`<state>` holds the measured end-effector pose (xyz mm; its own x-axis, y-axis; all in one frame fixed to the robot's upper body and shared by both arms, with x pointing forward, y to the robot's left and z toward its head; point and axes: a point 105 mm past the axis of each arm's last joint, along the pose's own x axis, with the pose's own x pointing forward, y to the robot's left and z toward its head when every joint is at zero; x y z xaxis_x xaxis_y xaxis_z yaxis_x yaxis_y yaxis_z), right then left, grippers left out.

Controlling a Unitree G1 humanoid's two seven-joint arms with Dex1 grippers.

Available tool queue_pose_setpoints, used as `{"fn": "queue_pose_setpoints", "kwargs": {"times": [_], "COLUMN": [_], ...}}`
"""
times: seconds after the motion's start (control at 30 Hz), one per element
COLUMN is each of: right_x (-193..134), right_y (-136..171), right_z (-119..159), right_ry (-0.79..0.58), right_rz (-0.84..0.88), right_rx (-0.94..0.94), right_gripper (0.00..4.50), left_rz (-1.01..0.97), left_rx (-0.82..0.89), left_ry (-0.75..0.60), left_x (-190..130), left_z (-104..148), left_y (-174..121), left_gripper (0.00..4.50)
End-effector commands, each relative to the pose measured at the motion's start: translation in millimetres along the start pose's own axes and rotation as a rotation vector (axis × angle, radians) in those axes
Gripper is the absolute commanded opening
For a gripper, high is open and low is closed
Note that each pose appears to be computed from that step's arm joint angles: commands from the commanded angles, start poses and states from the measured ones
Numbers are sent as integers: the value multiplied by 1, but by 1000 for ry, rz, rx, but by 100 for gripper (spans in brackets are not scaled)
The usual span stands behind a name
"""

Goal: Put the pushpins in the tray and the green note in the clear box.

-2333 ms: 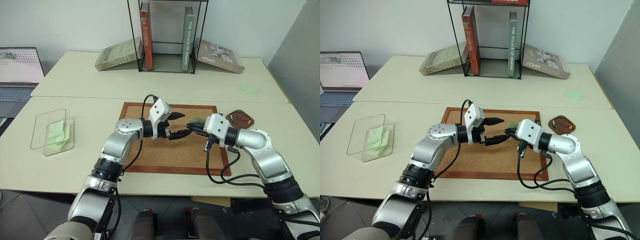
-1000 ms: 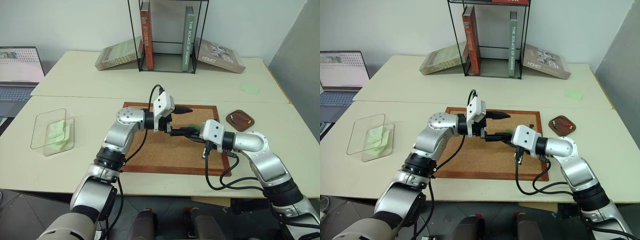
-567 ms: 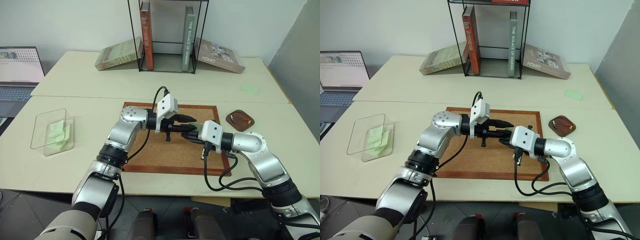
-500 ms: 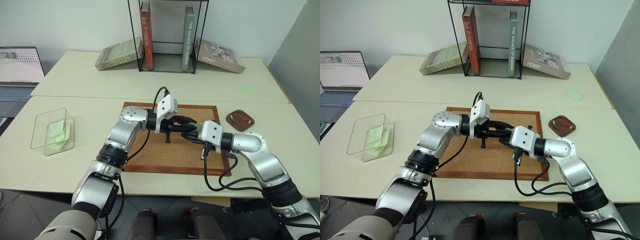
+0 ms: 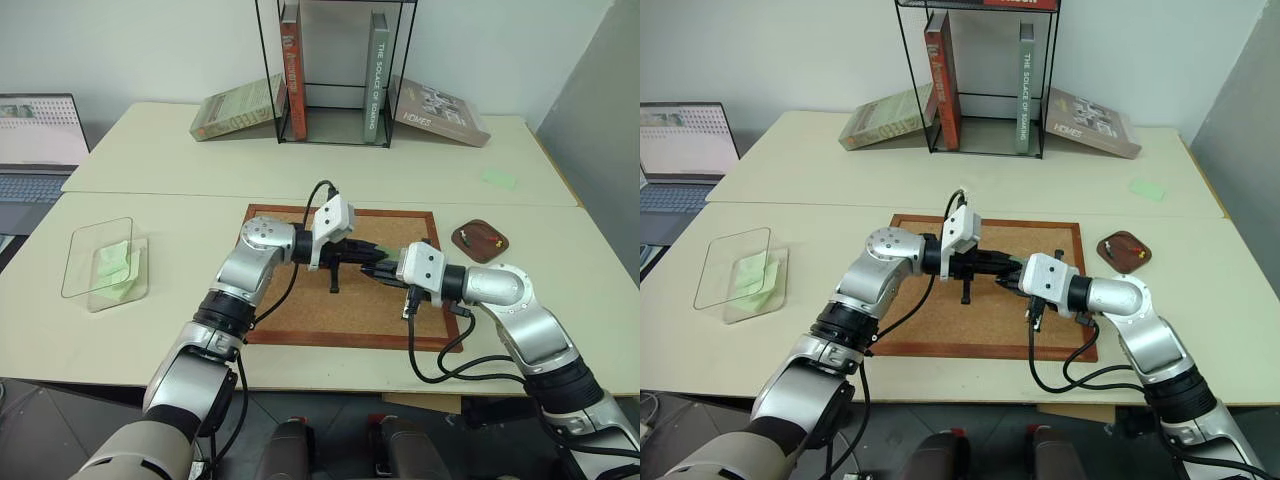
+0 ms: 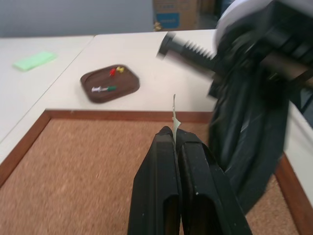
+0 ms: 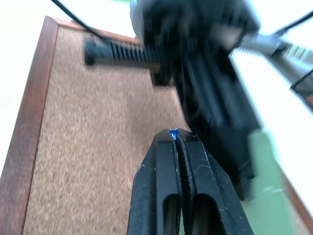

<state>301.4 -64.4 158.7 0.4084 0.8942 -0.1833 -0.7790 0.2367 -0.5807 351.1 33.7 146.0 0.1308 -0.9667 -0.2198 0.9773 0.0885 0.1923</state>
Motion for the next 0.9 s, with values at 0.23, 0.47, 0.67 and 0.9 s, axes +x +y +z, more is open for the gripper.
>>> {"fn": "queue_pose_setpoints", "kwargs": {"times": [0.23,0.47,0.67,0.9], "right_x": [-10,-29,-73,-109], "right_y": [-6,-28,-57,-88], "right_z": [44,37,-11,-85], "right_ry": [-139,-102,67,336], "right_rz": [-48,-175,-376,-596], "right_rx": [-106,-52,95,196], "right_gripper": [0,0,0,0], "left_rz": [125,196,295,345], "left_rx": [37,29,17,38], "left_ry": [-45,-116,-167,-201], "left_x": [3,-5,-33,-45], "left_z": [3,17,31,46], "left_y": [14,21,22,12], "left_gripper": [9,9,9,9]}}
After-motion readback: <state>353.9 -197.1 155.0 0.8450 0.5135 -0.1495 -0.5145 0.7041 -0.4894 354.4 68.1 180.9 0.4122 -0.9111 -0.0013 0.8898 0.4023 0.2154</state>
